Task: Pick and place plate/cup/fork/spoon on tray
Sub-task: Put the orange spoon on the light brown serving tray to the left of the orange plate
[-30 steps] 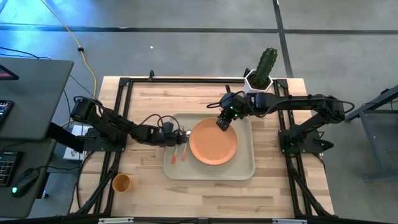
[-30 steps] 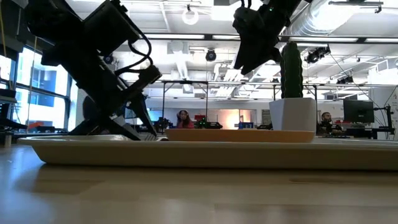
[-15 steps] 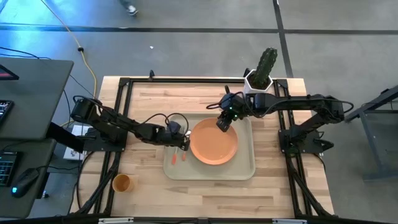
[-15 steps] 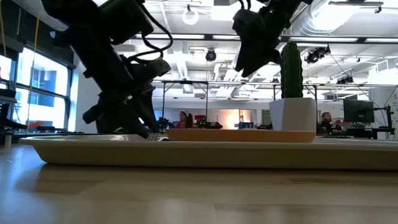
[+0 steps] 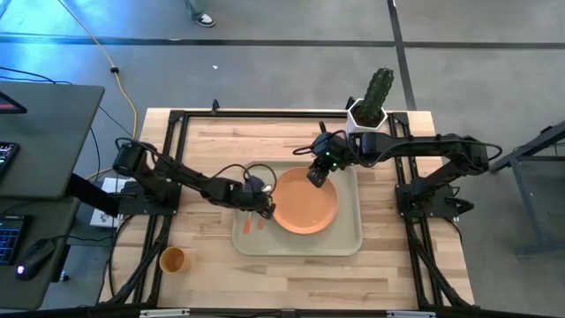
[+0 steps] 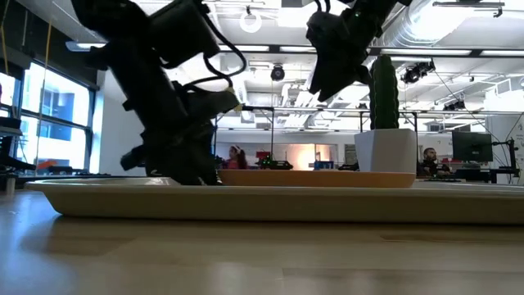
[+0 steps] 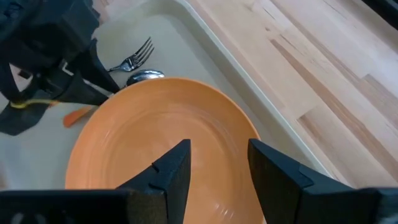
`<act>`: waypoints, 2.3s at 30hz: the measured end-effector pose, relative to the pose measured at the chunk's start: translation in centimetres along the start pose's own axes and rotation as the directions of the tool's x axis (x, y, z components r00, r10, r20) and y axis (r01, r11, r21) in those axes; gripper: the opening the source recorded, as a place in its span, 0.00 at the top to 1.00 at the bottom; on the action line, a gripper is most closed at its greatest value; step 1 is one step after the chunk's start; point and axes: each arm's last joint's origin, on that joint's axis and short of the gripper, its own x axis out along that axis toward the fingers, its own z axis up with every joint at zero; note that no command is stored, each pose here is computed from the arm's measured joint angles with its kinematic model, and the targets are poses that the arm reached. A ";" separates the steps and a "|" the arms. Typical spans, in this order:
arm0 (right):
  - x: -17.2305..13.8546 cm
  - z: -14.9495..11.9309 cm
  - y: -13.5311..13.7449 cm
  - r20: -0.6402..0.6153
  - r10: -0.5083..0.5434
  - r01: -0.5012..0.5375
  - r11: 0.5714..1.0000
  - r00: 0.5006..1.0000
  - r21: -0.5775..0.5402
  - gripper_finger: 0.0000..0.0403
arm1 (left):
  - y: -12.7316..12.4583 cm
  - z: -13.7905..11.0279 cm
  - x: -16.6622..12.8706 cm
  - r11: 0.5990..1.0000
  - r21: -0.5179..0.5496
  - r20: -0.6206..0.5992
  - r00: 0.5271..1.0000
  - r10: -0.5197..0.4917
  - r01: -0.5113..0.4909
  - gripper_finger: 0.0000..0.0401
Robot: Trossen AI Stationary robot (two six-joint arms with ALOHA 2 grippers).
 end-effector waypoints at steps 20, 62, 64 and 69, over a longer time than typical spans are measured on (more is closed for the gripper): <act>0.0 0.1 0.1 0.007 0.023 -0.024 1.000 1.000 0.017 0.63 | -0.3 0.3 -0.6 0.999 -0.020 -0.048 0.998 0.045 -0.046 0.99; 2.2 4.0 2.4 0.301 0.349 -0.459 0.726 0.888 0.512 0.63 | -4.9 3.8 -8.4 -0.463 0.542 0.834 0.517 0.193 -0.701 1.00; 2.3 4.1 2.3 0.312 0.330 -0.451 0.725 0.891 0.521 0.63 | -4.9 3.9 -8.5 -0.475 0.534 0.839 0.507 0.195 -0.700 1.00; 2.5 4.1 2.2 0.320 0.303 -0.437 0.709 0.897 0.554 0.65 | -4.9 3.9 -8.6 -0.478 0.529 0.843 0.499 0.201 -0.701 1.00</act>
